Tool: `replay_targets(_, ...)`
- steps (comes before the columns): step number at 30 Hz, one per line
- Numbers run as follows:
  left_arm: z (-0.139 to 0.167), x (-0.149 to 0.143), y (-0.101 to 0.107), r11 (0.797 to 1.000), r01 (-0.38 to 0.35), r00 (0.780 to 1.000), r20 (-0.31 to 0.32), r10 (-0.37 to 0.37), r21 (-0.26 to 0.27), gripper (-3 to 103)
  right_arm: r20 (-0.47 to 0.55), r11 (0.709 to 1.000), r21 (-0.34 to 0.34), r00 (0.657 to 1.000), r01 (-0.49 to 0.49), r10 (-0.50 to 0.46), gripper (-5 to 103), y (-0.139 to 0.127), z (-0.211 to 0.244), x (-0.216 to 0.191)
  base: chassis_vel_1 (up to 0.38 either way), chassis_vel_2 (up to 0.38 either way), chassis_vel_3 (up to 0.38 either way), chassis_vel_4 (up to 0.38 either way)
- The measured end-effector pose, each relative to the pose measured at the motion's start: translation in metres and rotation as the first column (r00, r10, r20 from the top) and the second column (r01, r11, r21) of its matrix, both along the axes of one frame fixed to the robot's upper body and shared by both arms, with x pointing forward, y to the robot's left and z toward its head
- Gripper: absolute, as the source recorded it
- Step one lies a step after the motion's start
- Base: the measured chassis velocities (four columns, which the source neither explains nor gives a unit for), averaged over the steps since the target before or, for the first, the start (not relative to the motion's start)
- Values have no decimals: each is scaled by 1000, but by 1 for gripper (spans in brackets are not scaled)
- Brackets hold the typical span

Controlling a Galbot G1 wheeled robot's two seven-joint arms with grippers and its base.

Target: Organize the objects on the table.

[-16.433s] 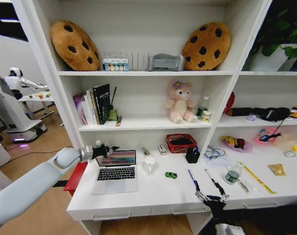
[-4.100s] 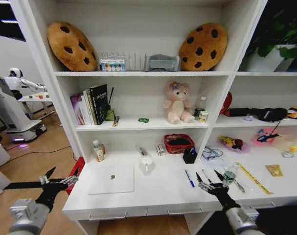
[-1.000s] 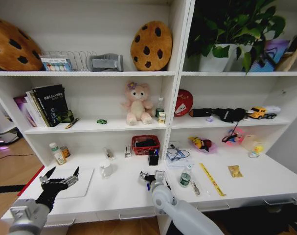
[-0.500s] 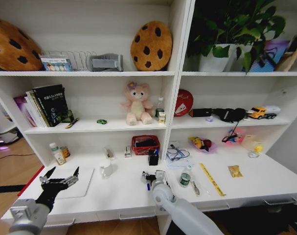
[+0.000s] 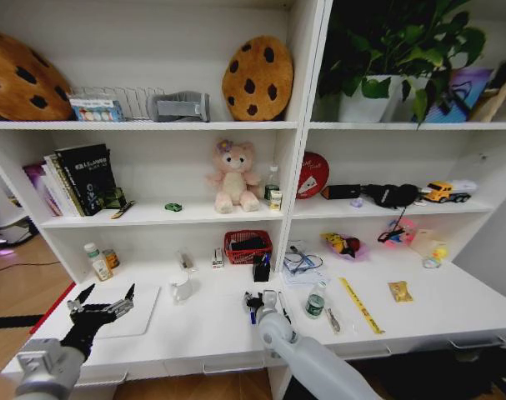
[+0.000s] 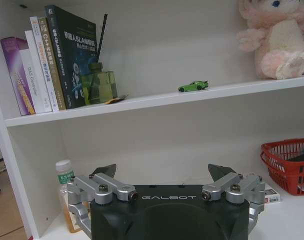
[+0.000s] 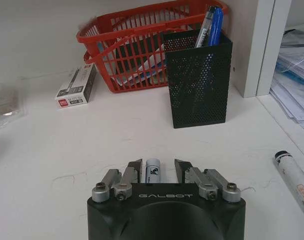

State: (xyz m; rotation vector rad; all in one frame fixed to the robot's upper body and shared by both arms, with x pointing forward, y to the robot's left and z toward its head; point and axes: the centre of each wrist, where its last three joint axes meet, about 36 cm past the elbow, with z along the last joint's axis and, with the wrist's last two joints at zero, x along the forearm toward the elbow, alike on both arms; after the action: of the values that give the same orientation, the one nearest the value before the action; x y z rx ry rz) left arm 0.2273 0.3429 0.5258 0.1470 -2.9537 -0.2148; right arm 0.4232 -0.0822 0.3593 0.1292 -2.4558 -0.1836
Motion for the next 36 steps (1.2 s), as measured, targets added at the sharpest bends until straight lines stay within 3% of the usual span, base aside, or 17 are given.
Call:
replay_targets(1,0,0,0,1000,0,1000,0,0,0,100,0,1000,0,1000,0,0,44,0,0,0,0,0,0,0)
replay_targets(3,0,0,0,1000,0,1000,0,0,0,100,-6,1000,-3,1000,-4,4,27,2,-2,-5,0,0,0,0)
replay_targets(6,0,0,0,1000,0,1000,0,0,0,100,-10,1000,-4,1000,-4,4,22,3,-2,-7,0,0,0,0)
replay_targets(8,0,0,0,1000,0,1000,0,0,0,100,-13,1000,-6,1000,-3,3,13,4,-3,-11,0,0,0,0)
replay_targets(16,0,0,0,1000,0,1000,0,0,0,100,7,1000,-16,1000,3,-3,12,-4,-1,-8,0,0,0,0)
replay_targets(18,0,0,0,1000,0,1000,0,0,0,100,112,1000,-23,994,-10,12,12,-10,0,-2,0,0,0,0)
replay_targets(20,0,0,0,1000,0,1000,0,0,0,100,146,999,-29,989,-18,22,12,-12,1,1,0,0,0,0)
replay_targets(22,0,0,0,1000,0,1000,0,0,0,100,330,996,-73,941,-55,77,12,-28,3,19,0,0,0,0)
replay_targets(24,0,0,0,1000,0,1000,0,0,0,100,374,994,-85,923,-66,93,12,-32,3,23,0,0,0,0)
replay_targets(25,0,0,0,1000,0,1000,0,0,0,100,462,990,-109,878,-86,127,12,-41,4,34,0,0,0,0)
replay_targets(26,0,0,0,1000,0,1000,0,0,0,100,462,990,-109,878,-86,127,12,-41,4,34,0,0,0,0)
replay_targets(28,0,0,0,1000,0,1000,0,0,0,100,544,987,-121,825,-103,152,12,-46,5,47,0,0,0,0)
replay_targets(36,0,0,0,1000,0,1000,0,0,0,100,610,988,-93,777,-126,156,12,-48,9,60,0,0,0,0)
